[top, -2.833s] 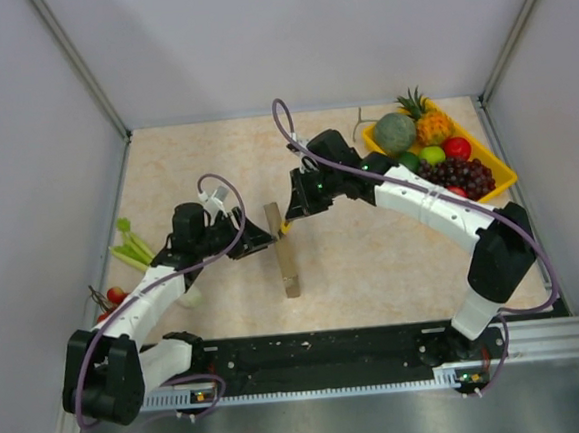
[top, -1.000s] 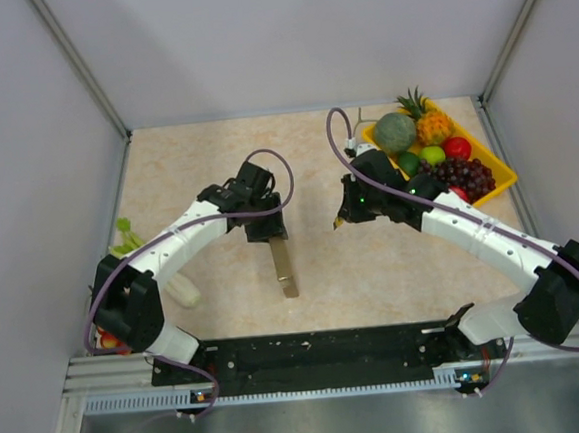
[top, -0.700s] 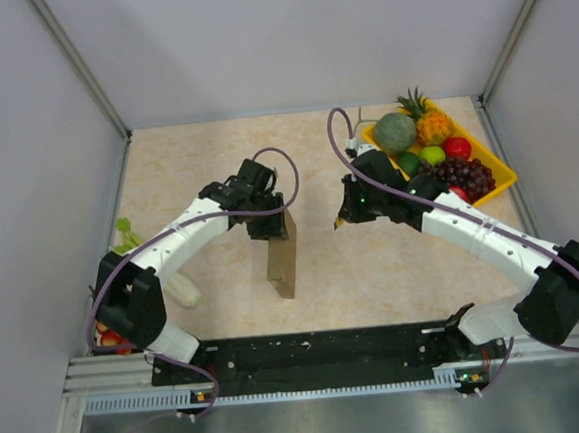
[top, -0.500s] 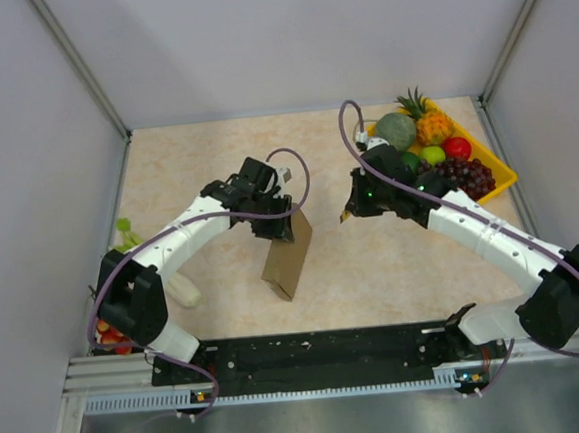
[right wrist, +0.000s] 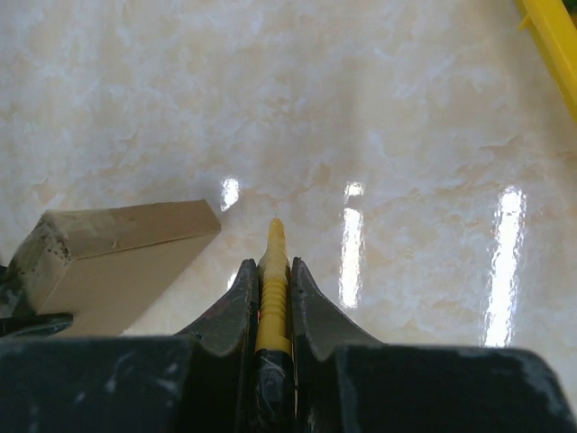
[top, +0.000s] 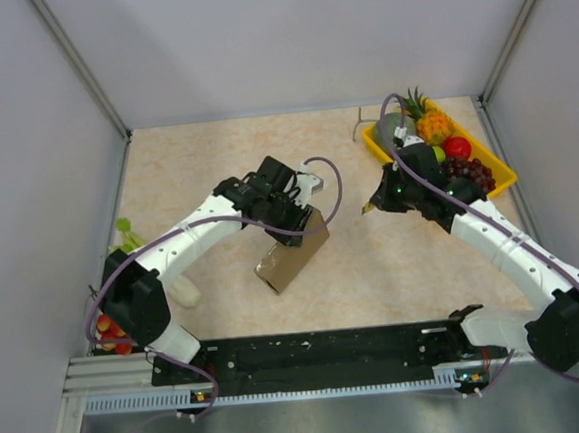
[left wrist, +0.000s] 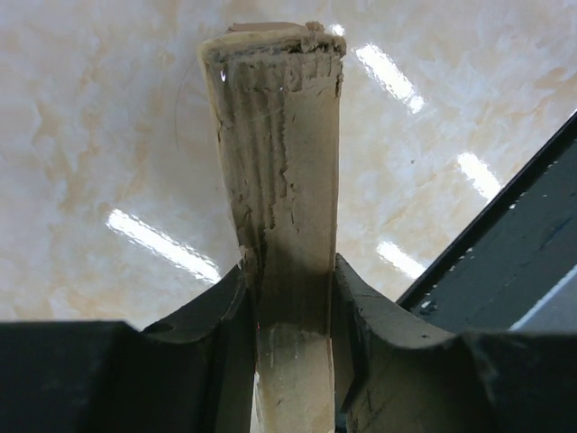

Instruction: Unpack the express box

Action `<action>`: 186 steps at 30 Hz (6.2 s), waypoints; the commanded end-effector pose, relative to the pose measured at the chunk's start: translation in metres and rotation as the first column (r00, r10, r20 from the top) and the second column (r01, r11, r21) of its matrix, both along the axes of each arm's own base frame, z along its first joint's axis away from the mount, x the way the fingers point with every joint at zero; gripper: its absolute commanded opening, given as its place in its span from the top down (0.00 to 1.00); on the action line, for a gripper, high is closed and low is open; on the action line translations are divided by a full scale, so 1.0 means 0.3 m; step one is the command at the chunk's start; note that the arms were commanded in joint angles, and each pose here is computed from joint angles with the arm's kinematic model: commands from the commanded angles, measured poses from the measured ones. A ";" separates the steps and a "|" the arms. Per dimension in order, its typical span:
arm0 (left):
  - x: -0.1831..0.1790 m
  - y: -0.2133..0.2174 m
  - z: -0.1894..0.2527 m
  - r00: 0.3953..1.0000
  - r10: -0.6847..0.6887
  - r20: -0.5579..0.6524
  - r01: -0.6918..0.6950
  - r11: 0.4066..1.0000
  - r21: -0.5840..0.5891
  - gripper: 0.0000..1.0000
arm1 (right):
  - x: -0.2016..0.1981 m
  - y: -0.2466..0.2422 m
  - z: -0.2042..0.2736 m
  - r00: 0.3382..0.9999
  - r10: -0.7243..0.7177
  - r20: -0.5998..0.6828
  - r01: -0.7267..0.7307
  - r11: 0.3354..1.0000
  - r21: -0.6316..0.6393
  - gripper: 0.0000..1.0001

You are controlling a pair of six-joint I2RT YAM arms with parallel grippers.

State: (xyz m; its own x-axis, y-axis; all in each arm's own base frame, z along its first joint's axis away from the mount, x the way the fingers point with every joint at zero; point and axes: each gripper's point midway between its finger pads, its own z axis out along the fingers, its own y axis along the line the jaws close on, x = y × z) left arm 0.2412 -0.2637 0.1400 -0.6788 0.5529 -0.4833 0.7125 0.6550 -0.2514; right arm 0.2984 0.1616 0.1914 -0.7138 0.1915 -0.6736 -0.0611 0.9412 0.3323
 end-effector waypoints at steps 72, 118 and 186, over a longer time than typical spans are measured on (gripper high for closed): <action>-0.006 -0.014 -0.219 0.921 -0.198 0.336 0.157 0.977 0.144 0.64 | -0.058 0.236 0.169 0.847 0.292 0.443 -0.447 0.843 0.298 1.00; -0.028 -0.007 -0.276 0.938 -0.188 0.291 0.149 0.977 0.150 0.68 | -0.045 0.294 0.087 0.852 0.358 0.381 -0.475 0.835 0.278 1.00; 0.021 0.034 -0.356 0.951 -0.117 0.287 0.049 0.971 0.234 0.83 | -0.247 0.219 -0.098 0.874 0.485 -0.021 -0.470 0.857 0.212 1.00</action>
State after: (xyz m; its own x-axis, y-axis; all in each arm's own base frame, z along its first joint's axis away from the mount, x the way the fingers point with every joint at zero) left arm 0.2494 -0.2679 0.0787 -0.3321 0.7330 -0.5937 0.8338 0.5224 0.1786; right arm 0.2725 0.2342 0.1932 -0.6610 0.0618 -0.7479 -0.4906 0.7185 0.4930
